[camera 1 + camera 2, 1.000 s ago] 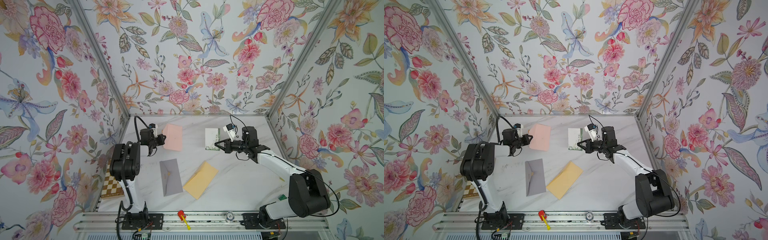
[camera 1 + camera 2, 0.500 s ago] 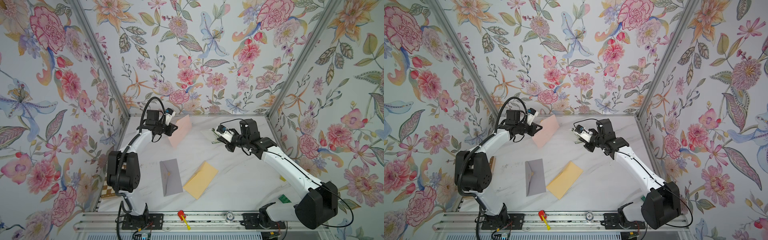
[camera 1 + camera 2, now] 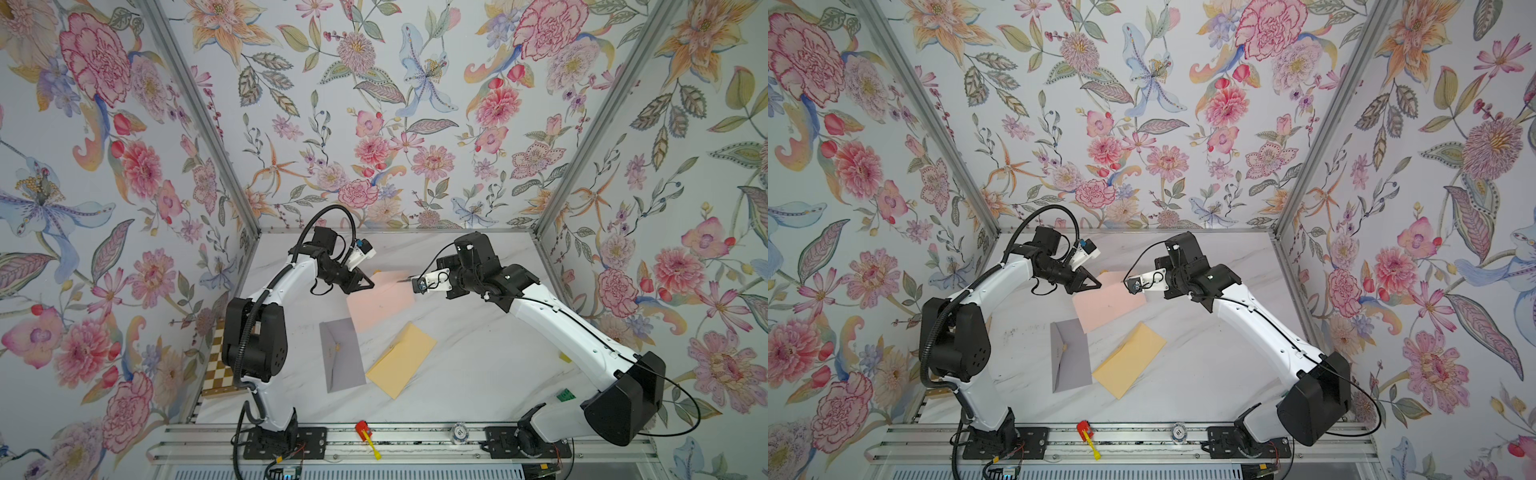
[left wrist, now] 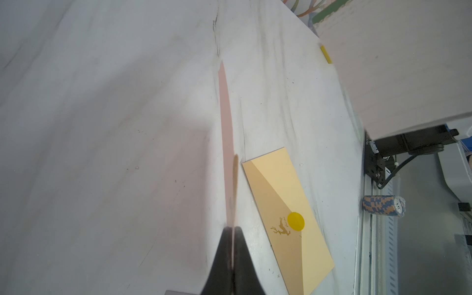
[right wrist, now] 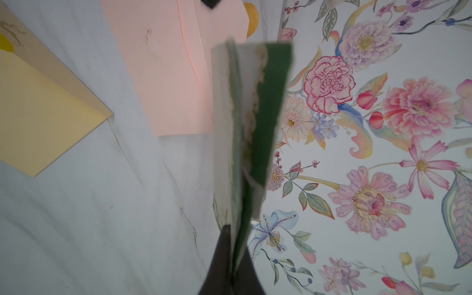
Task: Fold the letter paper in half and place it into the envelope
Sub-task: Place the letter paper in the envelope.
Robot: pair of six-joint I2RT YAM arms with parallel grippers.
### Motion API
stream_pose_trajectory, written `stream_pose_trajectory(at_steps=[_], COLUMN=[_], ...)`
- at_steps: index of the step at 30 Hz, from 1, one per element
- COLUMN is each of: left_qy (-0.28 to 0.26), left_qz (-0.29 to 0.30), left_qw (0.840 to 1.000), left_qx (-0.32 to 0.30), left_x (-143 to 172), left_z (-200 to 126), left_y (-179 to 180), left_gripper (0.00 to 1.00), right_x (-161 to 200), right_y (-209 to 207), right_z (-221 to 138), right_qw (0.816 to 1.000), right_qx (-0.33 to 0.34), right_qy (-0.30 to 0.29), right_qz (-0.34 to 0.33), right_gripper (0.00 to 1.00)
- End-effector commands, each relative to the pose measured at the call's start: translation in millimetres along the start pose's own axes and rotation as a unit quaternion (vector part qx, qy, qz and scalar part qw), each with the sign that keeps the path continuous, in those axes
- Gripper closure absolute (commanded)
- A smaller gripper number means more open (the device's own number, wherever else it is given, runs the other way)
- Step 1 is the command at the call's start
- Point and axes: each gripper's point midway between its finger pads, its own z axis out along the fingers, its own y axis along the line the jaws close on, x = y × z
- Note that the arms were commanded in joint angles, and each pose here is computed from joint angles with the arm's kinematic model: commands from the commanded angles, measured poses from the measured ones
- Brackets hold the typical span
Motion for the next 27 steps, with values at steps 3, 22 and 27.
stream_pose_trajectory(at_steps=[3,22,27], left_qy=[0.002,-0.005,-0.005], left_qz=[0.014,0.025,0.024], left_qw=[0.998,0.996,0.996], left_qx=[0.053,0.082,0.086], left_x=[-3.2,-11.9,-11.4], left_z=[11.8,32.2,32.5], left_y=[-17.7,-31.2,-32.7], left_gripper=[1.0,1.0,1.0], right_x=[10.0,-13.1,-9.4], right_y=[23.2,37.2,29.0], right_z=[14.3,47.1,45.6], right_qw=[0.997,0.998,0.997], right_qx=[-0.046,0.007,0.046], right_qy=[0.042,0.053,0.062], right_qz=[-0.046,-0.035,-0.03], right_gripper=[1.0,1.0,1.0])
